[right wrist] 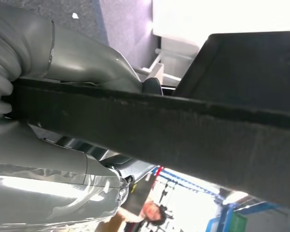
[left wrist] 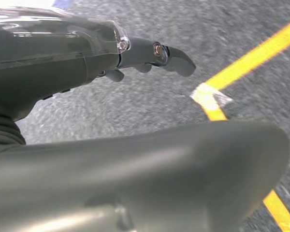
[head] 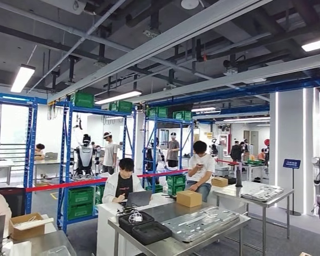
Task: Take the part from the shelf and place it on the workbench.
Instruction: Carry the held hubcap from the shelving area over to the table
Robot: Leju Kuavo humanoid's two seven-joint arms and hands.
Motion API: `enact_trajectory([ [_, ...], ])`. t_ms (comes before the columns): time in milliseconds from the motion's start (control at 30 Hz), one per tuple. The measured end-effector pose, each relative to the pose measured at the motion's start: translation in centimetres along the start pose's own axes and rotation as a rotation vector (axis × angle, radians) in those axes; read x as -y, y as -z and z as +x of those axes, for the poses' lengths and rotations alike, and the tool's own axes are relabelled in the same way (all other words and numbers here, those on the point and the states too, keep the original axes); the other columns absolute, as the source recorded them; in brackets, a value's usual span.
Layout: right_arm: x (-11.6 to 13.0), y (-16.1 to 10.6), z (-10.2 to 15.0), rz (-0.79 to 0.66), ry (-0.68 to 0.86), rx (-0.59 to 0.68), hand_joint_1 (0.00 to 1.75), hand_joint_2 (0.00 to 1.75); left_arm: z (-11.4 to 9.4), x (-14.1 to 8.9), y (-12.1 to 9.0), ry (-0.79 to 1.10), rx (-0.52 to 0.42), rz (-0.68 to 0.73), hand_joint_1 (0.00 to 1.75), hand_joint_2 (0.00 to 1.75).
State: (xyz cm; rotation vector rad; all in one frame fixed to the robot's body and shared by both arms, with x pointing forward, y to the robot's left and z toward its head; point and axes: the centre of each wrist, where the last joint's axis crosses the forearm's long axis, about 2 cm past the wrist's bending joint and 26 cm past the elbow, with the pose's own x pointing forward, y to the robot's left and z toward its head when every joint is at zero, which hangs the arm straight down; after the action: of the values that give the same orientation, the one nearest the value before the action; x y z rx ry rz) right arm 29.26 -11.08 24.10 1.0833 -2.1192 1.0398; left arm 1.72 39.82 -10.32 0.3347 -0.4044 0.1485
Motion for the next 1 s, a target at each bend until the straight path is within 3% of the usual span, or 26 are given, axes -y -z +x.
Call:
enact_trajectory([
  [1000,-0.15,-0.33,-0.1,-0.008,0.03,-0.001,1.75,1.75,0.0,0.5,-0.06,-0.016,0.027,-0.03,0.0,1.75],
])
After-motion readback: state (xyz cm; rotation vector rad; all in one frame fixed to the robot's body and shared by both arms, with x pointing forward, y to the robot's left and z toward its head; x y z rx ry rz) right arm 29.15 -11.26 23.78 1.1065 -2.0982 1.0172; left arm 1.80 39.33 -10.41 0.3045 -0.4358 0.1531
